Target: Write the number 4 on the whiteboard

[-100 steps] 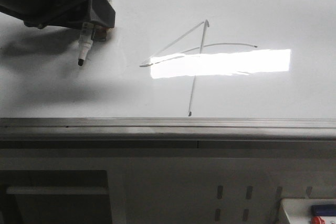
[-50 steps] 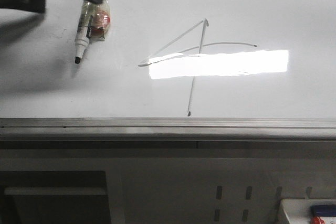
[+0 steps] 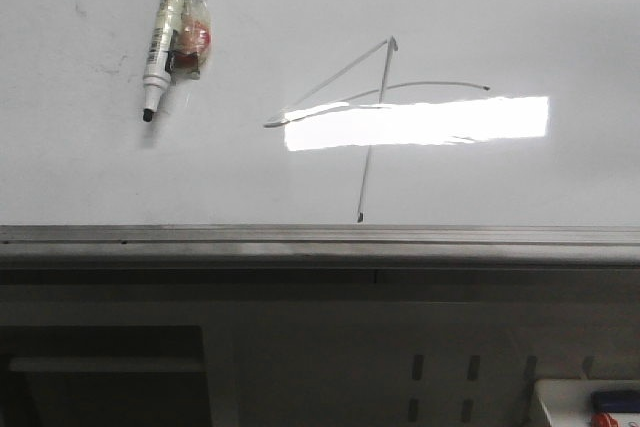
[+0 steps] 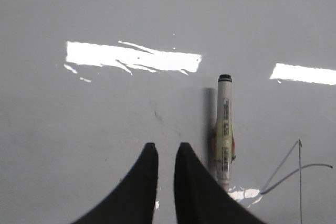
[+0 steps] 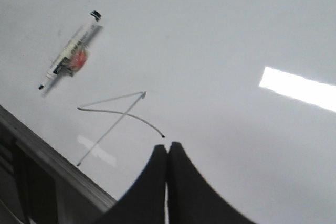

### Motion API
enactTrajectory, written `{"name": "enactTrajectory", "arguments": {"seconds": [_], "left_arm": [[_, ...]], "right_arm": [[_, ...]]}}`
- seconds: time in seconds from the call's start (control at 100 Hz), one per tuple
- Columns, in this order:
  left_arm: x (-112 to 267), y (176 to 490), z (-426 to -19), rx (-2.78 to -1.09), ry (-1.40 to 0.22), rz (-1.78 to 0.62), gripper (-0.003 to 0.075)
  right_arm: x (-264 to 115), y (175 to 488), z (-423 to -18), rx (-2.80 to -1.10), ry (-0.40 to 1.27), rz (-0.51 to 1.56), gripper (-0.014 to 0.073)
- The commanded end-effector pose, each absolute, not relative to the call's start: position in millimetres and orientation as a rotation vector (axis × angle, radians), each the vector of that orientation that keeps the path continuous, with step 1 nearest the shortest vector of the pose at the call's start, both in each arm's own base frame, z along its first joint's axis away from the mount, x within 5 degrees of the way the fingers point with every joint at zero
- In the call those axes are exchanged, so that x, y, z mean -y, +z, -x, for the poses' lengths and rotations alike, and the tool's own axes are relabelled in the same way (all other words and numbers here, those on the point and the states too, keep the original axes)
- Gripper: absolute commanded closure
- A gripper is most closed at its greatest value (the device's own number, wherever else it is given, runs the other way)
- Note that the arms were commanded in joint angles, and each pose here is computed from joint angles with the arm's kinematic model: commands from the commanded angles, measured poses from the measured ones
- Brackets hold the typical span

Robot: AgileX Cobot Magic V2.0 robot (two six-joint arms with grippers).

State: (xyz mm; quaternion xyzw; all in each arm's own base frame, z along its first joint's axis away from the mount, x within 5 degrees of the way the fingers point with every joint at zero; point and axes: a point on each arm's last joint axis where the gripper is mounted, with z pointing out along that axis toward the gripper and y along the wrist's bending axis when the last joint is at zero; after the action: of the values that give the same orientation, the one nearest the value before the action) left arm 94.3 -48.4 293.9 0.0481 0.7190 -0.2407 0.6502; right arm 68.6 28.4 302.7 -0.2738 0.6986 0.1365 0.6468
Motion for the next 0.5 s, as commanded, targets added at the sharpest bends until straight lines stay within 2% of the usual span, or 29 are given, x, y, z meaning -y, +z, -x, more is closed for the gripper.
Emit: {"name": "enactTrajectory", "arguments": {"seconds": [0.0,0.14,0.49], "left_arm": [[41.1,288.1,-83.4,-1.586,-0.574,-0.133,0.0741],[31.9,278.5,-73.8,-1.547,-0.594,-0.120,0.0741],[28.8,278.3,-70.7,-1.527,-0.606,-0.111,0.0741]], "right_arm": [[-17.4,298.0,-66.5,-1.481,0.278,0.606,0.0655],[-5.3,287.5,-62.4,-1.452,0.312,0.566,0.0659],[0.4,288.2,-60.1,-1.427,0.339,0.541,0.0661]]}}
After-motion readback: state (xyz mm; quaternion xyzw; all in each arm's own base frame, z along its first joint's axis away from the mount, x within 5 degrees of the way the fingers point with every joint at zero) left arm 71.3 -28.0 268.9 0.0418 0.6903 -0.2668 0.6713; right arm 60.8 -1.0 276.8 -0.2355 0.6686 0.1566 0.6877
